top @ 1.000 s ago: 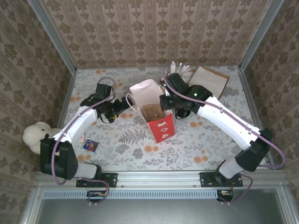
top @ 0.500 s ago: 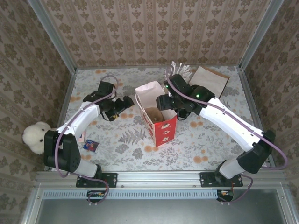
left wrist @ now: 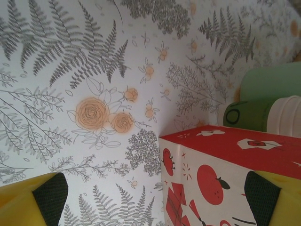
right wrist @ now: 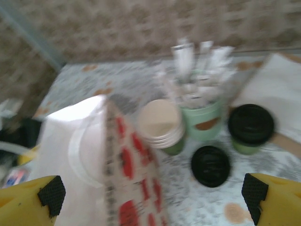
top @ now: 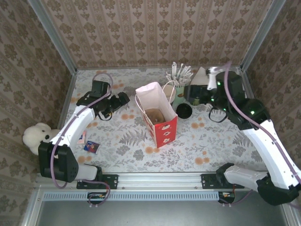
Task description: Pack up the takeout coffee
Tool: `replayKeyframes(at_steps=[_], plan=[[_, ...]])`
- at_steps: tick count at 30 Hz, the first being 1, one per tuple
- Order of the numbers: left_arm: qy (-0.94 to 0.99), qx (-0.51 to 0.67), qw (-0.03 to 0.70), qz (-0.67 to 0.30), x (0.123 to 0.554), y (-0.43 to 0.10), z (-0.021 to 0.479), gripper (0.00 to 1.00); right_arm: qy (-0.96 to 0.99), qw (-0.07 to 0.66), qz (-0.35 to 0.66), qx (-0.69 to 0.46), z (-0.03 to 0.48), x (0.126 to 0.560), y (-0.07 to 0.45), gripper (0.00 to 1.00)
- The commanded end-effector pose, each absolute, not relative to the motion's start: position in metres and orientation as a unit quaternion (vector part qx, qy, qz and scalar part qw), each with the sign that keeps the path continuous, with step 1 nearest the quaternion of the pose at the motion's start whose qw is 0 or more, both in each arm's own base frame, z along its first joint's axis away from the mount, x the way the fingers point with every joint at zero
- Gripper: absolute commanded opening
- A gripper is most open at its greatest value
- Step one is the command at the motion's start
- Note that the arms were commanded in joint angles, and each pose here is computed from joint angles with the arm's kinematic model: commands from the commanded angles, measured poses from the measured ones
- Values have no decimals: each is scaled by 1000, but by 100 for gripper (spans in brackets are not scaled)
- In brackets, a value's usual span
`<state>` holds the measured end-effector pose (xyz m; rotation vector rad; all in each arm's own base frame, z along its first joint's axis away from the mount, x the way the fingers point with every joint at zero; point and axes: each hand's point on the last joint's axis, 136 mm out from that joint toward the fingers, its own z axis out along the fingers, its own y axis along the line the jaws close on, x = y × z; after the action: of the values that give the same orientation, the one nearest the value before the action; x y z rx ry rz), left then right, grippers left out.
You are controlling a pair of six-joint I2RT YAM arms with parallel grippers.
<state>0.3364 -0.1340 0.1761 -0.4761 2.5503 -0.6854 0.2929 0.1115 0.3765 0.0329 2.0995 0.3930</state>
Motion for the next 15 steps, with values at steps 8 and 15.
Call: replayKeyframes(at_steps=[8, 15], plan=[[890, -192, 315, -267, 353, -116, 200, 100, 878, 398, 169, 206, 256, 361, 30, 100], [839, -183, 462, -222, 348, -80, 256, 100, 923, 286, 207, 151, 187, 430, 45, 100]])
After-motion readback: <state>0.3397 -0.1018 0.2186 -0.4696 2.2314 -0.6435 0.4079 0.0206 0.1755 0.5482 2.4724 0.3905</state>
